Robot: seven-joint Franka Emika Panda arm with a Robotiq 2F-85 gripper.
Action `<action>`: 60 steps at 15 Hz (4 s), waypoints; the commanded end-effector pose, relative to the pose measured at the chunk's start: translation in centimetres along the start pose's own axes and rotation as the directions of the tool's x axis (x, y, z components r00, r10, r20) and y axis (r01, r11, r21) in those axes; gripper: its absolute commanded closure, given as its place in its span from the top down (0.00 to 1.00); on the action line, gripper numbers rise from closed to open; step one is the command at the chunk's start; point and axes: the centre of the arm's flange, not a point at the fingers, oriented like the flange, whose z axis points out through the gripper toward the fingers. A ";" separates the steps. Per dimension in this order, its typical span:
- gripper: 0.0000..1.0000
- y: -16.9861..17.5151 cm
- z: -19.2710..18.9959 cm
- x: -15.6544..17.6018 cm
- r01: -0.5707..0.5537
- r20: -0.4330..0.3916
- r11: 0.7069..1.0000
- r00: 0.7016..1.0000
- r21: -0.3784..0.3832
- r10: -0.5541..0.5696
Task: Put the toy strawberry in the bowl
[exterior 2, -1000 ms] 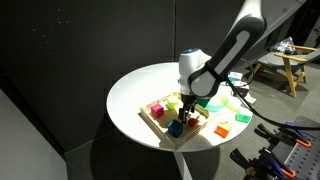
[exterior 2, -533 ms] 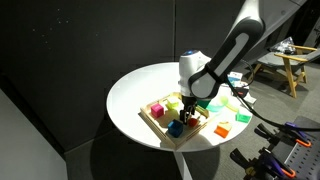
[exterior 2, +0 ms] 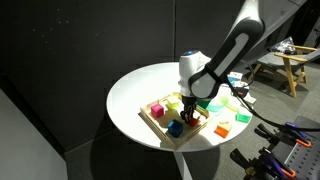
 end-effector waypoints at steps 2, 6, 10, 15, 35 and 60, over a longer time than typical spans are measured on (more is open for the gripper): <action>0.17 0.1 -2.4 -0.4 -0.008 0.002 1.000 1.000 -0.022 0.008; 0.17 0.3 -4.5 -0.5 -0.010 0.002 1.000 1.000 -0.027 0.010; 0.21 0.6 -7.0 -0.9 -0.025 0.005 0.999 1.000 -0.035 0.025; 0.16 1.5 -10.3 -2.0 -0.059 -0.010 0.998 0.998 -0.027 0.059; 0.16 17.3 -12.7 -9.9 -0.474 -0.002 0.879 0.880 0.050 0.475; 0.98 19.2 -7.5 -6.6 -0.513 0.009 0.857 0.858 0.046 0.513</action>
